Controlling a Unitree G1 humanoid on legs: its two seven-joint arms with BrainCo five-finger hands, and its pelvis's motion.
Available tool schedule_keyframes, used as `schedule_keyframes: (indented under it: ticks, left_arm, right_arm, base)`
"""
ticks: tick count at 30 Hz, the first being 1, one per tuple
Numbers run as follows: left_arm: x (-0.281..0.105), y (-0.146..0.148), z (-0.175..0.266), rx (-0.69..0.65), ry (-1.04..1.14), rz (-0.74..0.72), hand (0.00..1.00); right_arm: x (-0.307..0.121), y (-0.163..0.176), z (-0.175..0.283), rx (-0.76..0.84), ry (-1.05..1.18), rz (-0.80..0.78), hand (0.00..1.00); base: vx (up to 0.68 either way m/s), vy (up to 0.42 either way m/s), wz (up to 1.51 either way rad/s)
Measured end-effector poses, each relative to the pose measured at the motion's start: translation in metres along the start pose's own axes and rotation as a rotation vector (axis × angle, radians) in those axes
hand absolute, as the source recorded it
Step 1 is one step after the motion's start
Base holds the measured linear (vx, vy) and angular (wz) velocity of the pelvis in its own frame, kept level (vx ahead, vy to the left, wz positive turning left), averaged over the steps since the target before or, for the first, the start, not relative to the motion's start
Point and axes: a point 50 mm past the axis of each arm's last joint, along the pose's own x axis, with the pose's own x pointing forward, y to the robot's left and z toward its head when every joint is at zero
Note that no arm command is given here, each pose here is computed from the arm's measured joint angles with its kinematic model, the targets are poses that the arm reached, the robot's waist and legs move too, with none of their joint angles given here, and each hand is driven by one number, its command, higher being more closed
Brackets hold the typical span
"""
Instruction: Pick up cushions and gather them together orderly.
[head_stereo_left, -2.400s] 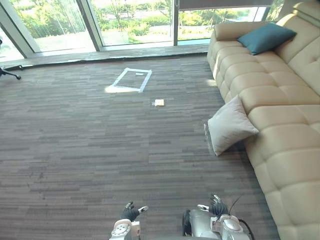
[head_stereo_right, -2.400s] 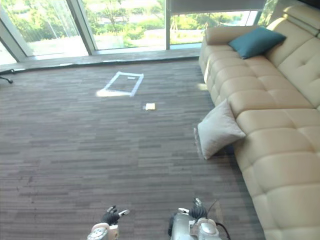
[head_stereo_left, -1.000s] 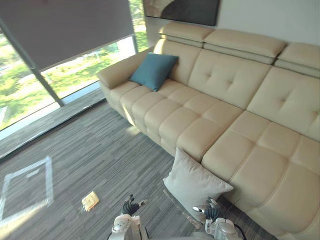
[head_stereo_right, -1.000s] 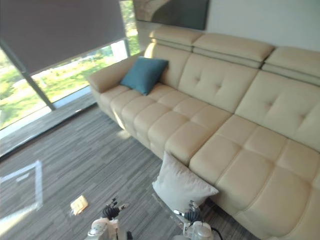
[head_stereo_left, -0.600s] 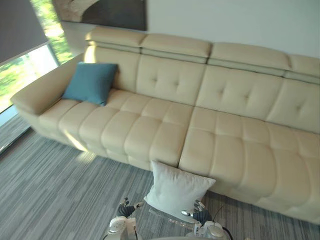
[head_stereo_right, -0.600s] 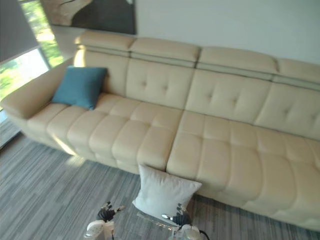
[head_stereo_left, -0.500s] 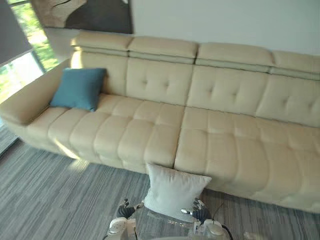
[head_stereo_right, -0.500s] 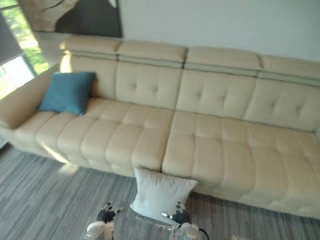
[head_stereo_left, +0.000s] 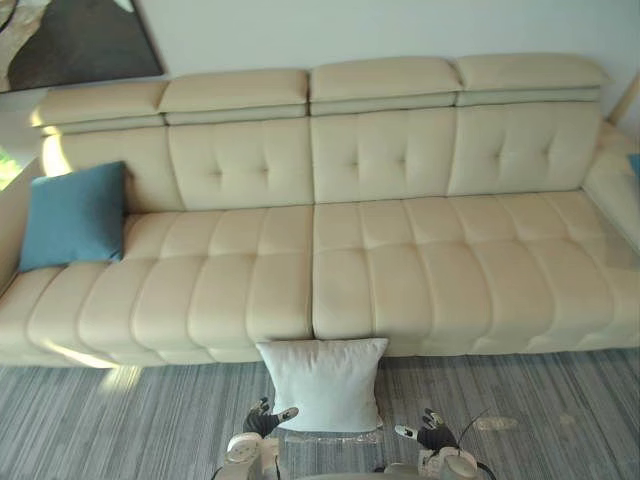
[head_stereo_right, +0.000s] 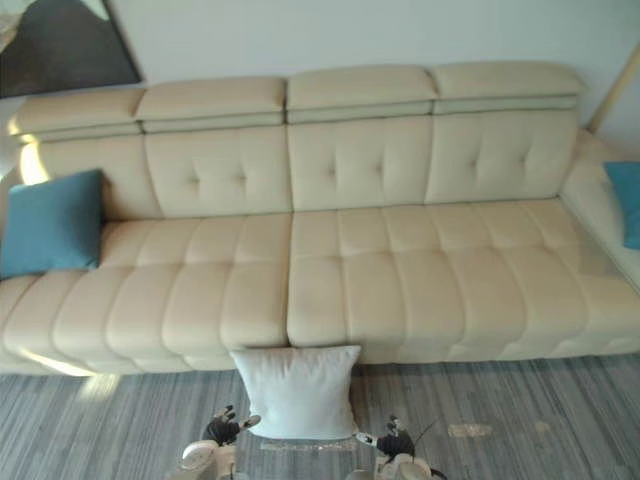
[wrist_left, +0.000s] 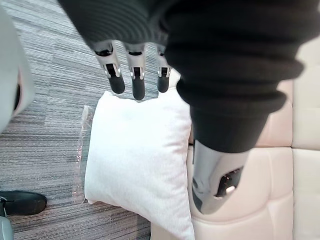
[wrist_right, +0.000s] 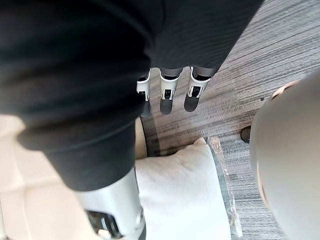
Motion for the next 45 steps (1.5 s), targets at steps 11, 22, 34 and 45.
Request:
schedule_keyframes:
  ticks: [11,22,34,45]
  left_arm:
    - [-0.002,0.005,-0.004,-0.018,-0.005,0.032,0.0]
    - [0.012,0.033,0.101,-0.212,-0.301,0.195,0.0]
    - [-0.034,0.058,0.303,-0.427,-0.845,0.234,0.0]
    - [-0.113,0.022,0.413,-0.369,-1.2,0.079,0.0]
  right_arm:
    - [-0.005,-0.004,-0.014,0.004,0.026,-0.015,0.0]
    - [0.013,-0.003,0.104,0.035,-0.319,-0.057,0.0]
    - [-0.038,0.02,0.317,0.207,-0.917,-0.023,0.0]
    - [-0.154,0.073,0.436,0.127,-1.394,0.171,0.0]
  base:
    - [0.07,0.144,-0.29]
    - [-0.09,-0.056,0.17]
    - [-0.22,-0.049,0.04]
    - [-0.05,-0.018,0.03]
